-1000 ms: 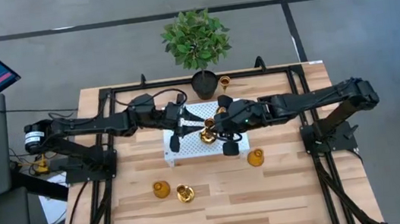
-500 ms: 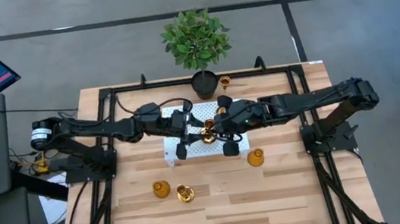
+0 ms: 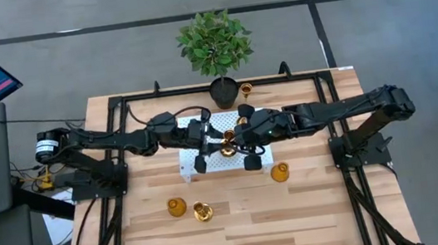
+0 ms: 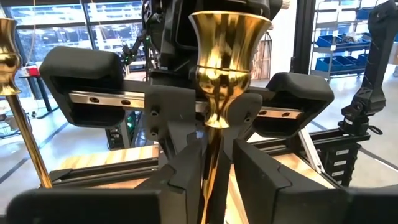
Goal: Pick & Place candle stick holders
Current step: Put the right gold candle holder on the shelf
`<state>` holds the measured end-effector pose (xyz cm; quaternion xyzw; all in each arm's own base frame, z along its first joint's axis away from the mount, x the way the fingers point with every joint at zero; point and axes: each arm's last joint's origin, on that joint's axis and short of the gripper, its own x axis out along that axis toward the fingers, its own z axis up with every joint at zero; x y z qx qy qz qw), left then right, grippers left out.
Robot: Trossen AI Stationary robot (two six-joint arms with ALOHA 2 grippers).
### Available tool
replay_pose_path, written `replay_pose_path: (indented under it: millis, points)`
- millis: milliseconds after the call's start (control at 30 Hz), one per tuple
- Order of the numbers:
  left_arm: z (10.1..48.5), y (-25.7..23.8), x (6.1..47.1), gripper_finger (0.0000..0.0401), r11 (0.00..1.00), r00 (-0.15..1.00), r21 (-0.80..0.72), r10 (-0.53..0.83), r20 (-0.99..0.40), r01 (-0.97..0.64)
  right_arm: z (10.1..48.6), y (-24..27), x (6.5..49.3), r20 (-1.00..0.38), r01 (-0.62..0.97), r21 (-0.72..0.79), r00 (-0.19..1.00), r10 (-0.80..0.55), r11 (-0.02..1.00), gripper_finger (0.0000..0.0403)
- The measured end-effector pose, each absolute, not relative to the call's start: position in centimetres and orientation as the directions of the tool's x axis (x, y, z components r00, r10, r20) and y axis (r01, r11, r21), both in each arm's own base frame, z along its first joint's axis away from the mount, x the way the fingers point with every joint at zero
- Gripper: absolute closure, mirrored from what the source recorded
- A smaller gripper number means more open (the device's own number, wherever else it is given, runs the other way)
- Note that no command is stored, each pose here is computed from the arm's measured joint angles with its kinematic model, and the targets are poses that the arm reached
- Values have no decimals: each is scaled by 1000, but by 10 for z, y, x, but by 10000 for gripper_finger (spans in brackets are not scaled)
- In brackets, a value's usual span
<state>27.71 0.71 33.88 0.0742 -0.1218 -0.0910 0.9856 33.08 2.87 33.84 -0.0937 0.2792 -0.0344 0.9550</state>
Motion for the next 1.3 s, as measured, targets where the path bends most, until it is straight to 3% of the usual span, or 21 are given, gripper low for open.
replay_pose_path:
  millis: [300,467,667,967,1133,1300]
  points:
    - [340,7,277,386,972,952,177,-197,234,157,339,29,331,-522,13,-190,845,-112,982,401]
    - [340,7,277,384,972,952,174,-197,233,158,339,29,331,-523,20,-180,845,-112,983,394]
    - [338,8,277,387,972,955,164,-200,220,166,341,35,326,-531,6,-182,841,-104,983,346]
    - [338,16,277,387,977,960,166,-169,223,133,362,48,289,-558,-44,-167,828,-57,985,312]
    - [339,25,276,387,983,966,164,-122,228,86,372,54,260,-594,-3,-74,803,-42,997,334]
    - [339,38,274,387,986,970,164,-72,232,34,369,71,244,-642,6,-140,760,-96,990,395]
